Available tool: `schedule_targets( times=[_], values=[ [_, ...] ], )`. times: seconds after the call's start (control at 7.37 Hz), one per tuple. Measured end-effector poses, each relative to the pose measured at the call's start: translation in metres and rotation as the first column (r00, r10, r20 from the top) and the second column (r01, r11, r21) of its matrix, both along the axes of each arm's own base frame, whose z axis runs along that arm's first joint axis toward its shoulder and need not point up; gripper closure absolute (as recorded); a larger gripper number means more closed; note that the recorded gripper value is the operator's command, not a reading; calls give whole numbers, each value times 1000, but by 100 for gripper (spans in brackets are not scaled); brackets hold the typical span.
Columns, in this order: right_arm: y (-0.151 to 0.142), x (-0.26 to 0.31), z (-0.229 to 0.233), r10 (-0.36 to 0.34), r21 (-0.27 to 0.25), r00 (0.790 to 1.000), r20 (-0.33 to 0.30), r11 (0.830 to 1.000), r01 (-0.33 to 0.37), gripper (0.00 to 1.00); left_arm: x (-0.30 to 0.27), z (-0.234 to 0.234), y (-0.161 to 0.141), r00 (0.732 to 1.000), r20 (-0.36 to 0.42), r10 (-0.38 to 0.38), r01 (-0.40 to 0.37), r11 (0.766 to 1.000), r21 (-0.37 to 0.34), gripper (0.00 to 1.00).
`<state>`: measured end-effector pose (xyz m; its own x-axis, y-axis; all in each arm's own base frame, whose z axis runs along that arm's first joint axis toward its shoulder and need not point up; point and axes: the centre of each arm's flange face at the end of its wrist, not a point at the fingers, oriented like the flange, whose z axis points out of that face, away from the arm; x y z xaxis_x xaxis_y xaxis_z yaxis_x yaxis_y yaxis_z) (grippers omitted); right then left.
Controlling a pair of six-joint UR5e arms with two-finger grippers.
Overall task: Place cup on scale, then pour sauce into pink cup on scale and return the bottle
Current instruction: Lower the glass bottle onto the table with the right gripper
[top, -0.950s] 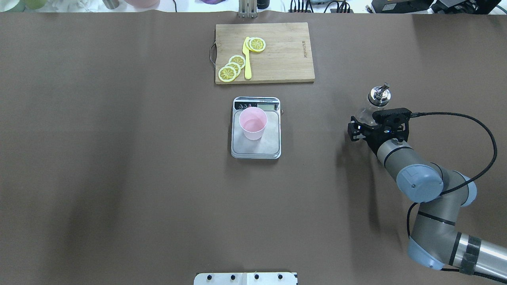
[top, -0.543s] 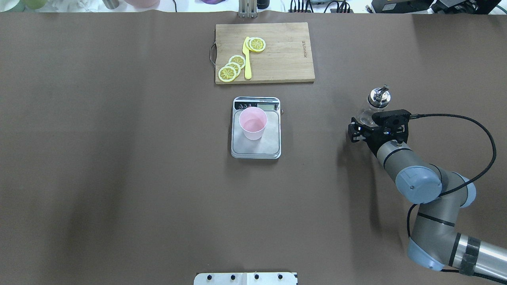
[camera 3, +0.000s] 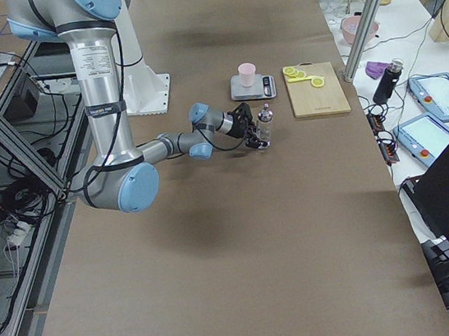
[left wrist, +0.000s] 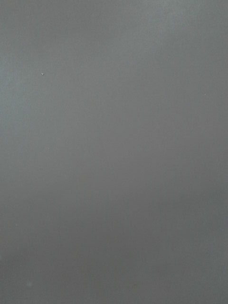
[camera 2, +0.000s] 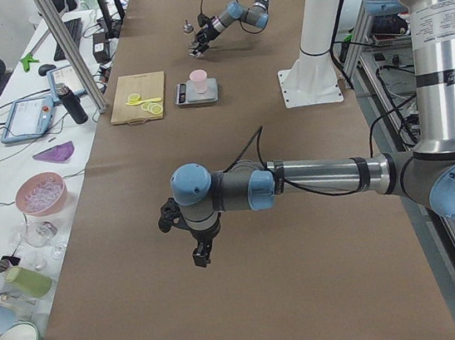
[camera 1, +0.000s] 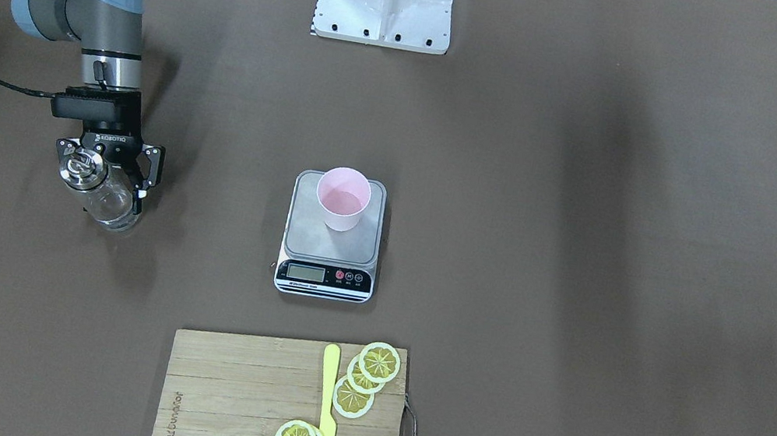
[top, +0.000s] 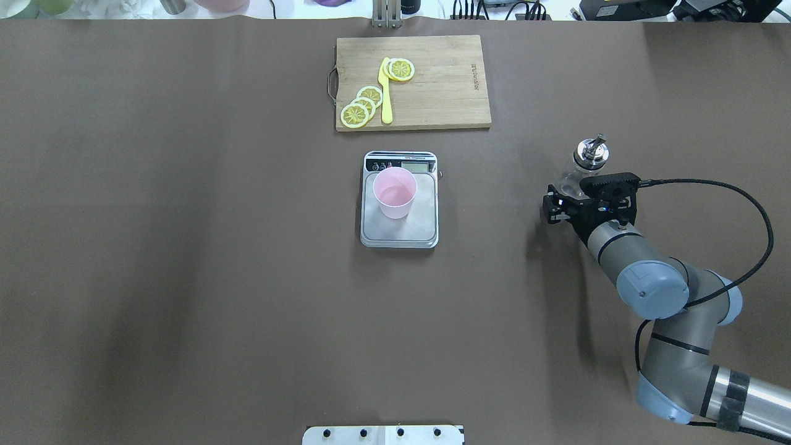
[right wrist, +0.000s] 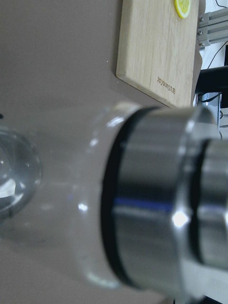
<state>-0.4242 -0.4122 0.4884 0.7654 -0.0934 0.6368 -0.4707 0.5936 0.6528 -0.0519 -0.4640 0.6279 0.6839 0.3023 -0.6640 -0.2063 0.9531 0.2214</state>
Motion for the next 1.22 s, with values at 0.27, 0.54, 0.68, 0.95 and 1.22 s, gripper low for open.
schedule_targets(
  times=[0.27, 0.54, 0.68, 0.95, 1.22],
  values=[
    [-1, -2, -2, -2, 2, 1000, 3, 1000, 2, 27, 0, 0, 0, 1000, 0, -1, 1, 1000, 0, 2],
    [-1, -4, -4, -2, 3, 1000, 5, 1000, 2, 0, 0, -1, -1, 1000, 0, -1, 1, 1000, 1, 2],
    [-1, -4, -5, -3, 4, 1000, 4, 1000, 3, 0, 0, -1, -1, 1000, 0, 0, 0, 1000, 2, 2],
    [-1, -4, -5, -4, 5, 1000, 4, 1000, 4, 0, 1, -1, -1, 1000, 0, 0, 0, 1000, 1, 2],
    [0, -3, -8, -4, 7, 1000, 10, 1000, 4, 0, 1, 0, -1, 1000, 0, 0, 0, 1000, -1, 2]
  ],
)
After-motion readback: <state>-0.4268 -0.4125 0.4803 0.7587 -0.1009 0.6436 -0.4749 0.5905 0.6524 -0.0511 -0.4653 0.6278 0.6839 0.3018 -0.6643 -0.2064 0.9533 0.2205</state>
